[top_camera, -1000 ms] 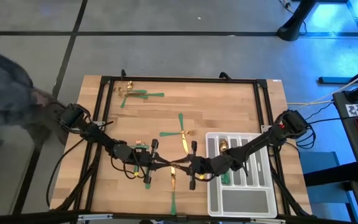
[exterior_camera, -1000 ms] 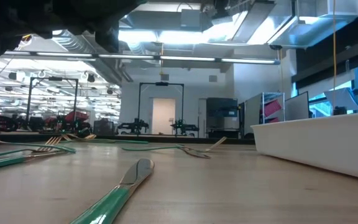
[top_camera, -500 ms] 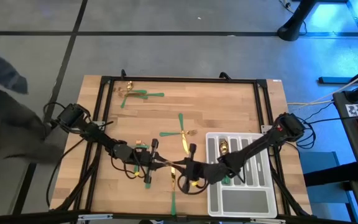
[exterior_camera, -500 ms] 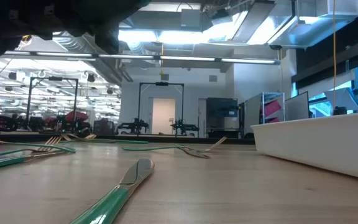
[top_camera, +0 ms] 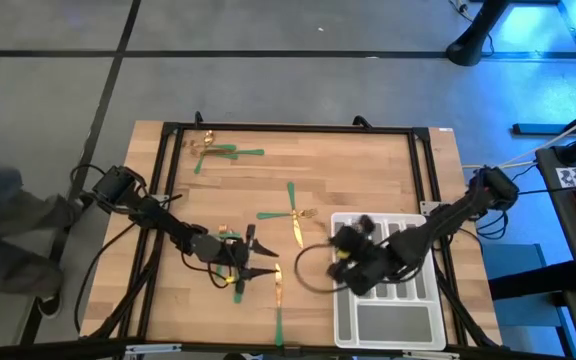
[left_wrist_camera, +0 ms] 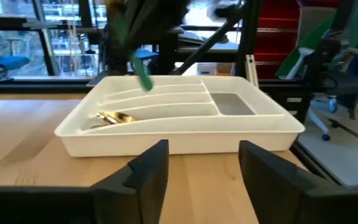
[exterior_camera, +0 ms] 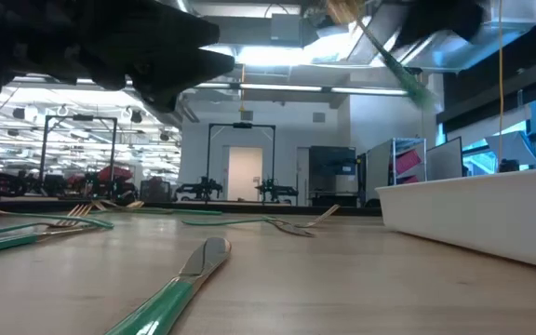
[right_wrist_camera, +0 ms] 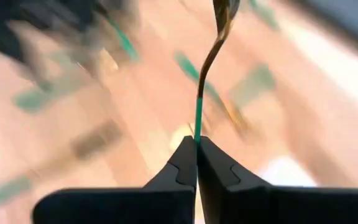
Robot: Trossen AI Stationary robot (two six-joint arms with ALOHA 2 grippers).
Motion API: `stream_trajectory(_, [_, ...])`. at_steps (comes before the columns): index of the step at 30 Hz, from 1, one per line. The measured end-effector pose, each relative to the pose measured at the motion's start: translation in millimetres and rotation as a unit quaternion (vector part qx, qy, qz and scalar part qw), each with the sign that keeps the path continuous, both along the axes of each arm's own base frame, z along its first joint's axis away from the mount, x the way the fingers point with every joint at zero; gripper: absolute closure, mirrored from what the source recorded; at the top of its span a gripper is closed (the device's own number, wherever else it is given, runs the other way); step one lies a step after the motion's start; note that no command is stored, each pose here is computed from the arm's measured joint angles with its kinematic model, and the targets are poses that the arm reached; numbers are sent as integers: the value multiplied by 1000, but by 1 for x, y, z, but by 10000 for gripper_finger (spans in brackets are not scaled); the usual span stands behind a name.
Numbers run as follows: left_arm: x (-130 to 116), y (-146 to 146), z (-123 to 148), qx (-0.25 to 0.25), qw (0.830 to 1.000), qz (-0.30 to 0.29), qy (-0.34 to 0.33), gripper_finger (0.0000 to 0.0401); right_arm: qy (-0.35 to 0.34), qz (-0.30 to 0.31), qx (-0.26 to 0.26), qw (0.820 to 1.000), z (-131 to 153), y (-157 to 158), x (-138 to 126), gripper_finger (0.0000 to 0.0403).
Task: Sort silverware
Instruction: Put the bottom left green spoon into the silverware rack
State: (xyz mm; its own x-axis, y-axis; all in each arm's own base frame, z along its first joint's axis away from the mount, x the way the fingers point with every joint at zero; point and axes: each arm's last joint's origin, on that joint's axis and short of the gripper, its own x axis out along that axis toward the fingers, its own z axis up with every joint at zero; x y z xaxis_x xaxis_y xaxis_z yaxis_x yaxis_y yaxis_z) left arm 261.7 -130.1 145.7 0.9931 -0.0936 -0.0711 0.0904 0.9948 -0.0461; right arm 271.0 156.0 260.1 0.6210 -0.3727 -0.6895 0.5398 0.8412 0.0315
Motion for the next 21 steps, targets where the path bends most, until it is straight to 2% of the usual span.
stream_trajectory(4, [0, -1, 0, 1, 1000, -1, 2, 206, 56, -85, 106, 989, -23, -16, -32, 402])
stream_trajectory(7, [0, 0, -1, 1, 1000, -1, 3, 205, 54, -111, 203, 971, -41, -21, -48, 403])
stream_trajectory(11, [0, 0, -1, 2, 1000, -1, 6, 205, 34, -133, 299, 944, -62, -23, -63, 403])
stream_trajectory(15, [0, 0, -1, 3, 1000, -1, 6, 205, 38, -173, 326, 929, -78, -25, -72, 403])
stream_trajectory(21, [0, 0, -2, 4, 1000, -1, 8, 205, 52, -200, 363, 908, -82, -19, -79, 403])
